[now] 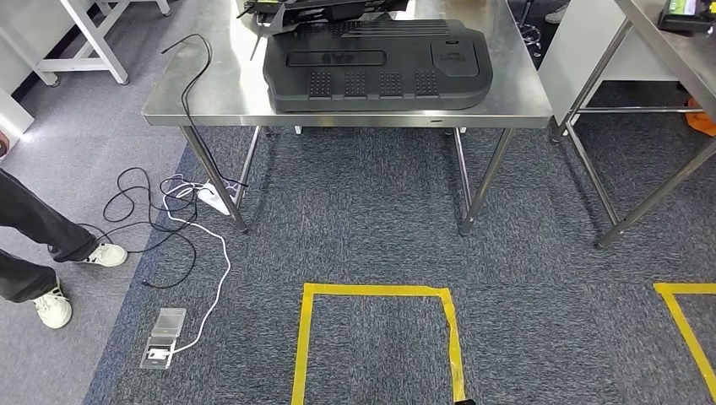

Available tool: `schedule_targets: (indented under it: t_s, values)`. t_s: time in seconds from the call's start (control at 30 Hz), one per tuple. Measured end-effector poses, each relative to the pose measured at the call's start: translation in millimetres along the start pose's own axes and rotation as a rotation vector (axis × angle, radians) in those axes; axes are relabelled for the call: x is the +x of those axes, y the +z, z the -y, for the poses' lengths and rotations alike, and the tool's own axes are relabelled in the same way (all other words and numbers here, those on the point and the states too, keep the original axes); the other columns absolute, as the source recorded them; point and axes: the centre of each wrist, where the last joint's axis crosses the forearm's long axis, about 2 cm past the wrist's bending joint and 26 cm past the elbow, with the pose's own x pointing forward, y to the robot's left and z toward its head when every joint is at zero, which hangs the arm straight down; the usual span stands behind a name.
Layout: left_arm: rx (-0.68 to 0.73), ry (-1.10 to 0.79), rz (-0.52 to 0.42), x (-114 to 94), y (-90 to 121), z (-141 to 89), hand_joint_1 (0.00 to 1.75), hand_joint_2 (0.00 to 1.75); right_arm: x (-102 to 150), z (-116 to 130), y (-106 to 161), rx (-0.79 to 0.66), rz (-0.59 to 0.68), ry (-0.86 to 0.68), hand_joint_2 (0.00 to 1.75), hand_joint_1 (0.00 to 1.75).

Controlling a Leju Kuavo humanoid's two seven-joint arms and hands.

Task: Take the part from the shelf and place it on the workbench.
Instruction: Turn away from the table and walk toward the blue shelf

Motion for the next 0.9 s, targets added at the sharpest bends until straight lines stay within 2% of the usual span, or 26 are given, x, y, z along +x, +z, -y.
schedule_targets:
  t_s: [0.3,0.63,0.9]
  values:
    - [-0.002,-0.006,0.012,-0.1,0.0,0.0,0.00,0.00,0.4,-4.5,1.6,0.004,0.005,0.000,0.00,0.00]
    - [-0.017,-0.019,0.028,1.7,-0.3,0.4,0.00,0.00,0.1,-4.7,2.1,-0.049,0.086,-0.013,0.00,0.00]
    - [-0.018,-0.022,0.036,5.0,-0.8,0.5,0.00,0.00,-1.5,-6.0,2.4,-0.055,0.093,-0.014,0.00,0.00]
